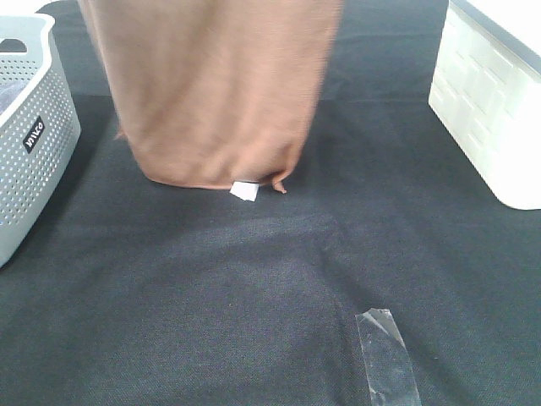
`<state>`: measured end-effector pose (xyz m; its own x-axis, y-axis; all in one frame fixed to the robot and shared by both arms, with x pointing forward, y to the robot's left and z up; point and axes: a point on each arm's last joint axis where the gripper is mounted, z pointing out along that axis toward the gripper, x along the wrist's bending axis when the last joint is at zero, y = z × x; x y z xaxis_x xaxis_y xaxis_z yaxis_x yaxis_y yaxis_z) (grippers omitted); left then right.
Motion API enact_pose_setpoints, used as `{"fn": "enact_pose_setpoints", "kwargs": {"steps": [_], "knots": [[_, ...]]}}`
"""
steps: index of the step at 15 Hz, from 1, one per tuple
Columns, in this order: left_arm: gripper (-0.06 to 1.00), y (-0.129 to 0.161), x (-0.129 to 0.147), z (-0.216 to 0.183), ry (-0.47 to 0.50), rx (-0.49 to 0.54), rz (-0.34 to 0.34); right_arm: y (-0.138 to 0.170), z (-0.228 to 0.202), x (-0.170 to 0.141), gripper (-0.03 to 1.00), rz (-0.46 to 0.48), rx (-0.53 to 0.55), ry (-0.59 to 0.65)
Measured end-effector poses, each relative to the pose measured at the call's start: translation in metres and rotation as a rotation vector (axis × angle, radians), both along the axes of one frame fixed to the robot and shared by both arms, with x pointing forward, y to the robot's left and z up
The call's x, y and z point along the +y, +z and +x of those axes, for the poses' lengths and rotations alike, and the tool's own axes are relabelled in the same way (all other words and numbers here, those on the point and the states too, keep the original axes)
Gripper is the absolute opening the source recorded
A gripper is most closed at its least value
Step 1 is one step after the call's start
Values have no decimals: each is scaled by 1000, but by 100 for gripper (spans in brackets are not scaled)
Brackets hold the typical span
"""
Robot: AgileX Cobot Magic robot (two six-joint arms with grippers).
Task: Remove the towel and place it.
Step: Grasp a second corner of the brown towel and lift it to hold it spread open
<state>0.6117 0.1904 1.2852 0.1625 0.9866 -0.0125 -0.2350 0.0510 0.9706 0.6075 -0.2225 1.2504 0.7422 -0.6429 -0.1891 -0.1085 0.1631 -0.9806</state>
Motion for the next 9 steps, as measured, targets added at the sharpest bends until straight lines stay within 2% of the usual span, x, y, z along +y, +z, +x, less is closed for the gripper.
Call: {"fn": "enact_pose_setpoints", "kwargs": {"steps": [3,6,9], "knots": [[0,-22,-6,5,-40,61,60,2,7,-7,0,6,-26,-103],[0,-27,-7,8,-32,69,108,2,7,-7,0,2,-30,-106],[0,-32,-8,12,-42,92,72,-5,14,-7,0,-8,-14,-121]]}}
